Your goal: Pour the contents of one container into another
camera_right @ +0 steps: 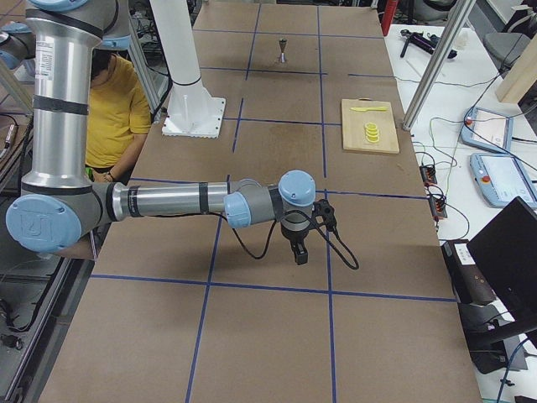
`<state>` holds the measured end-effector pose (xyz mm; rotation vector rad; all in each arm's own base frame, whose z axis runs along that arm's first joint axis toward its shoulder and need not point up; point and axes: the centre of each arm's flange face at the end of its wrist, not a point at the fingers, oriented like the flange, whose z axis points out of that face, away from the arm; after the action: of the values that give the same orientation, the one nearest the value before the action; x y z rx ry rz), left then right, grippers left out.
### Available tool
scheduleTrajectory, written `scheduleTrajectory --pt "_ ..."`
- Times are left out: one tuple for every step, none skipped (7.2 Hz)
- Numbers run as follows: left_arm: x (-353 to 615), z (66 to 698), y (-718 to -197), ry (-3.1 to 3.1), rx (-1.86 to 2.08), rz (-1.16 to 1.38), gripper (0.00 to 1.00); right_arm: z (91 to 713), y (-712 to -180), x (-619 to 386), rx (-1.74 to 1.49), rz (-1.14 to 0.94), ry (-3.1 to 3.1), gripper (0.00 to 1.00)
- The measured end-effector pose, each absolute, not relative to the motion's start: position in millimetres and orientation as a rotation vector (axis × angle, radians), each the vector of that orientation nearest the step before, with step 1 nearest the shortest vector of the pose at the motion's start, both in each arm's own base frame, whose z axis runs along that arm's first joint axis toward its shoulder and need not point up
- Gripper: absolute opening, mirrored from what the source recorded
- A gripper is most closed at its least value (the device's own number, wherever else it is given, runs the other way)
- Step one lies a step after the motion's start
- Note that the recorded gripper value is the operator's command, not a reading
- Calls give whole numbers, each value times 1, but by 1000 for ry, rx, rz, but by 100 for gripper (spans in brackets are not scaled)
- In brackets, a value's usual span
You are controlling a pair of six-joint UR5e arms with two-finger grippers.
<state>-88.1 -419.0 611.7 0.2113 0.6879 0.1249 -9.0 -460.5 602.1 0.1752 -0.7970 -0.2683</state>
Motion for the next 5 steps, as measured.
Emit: scheduleTrajectory --pt "-88 613 -419 691 205 123 100 598 -467 -10 167 -264 -800 100" --pt "-87 612 -420 692 205 124 100 591 -475 -12 144 -254 -803 100" --pt "-86 611 -422 694 201 125 100 583 -481 -13 122 -245 -805 100" --pt "-84 611 -422 697 185 125 100 578 -483 -13 112 -240 -805 100" --pt "-81 613 -420 704 157 120 100 576 -483 -13 107 -237 -805 100"
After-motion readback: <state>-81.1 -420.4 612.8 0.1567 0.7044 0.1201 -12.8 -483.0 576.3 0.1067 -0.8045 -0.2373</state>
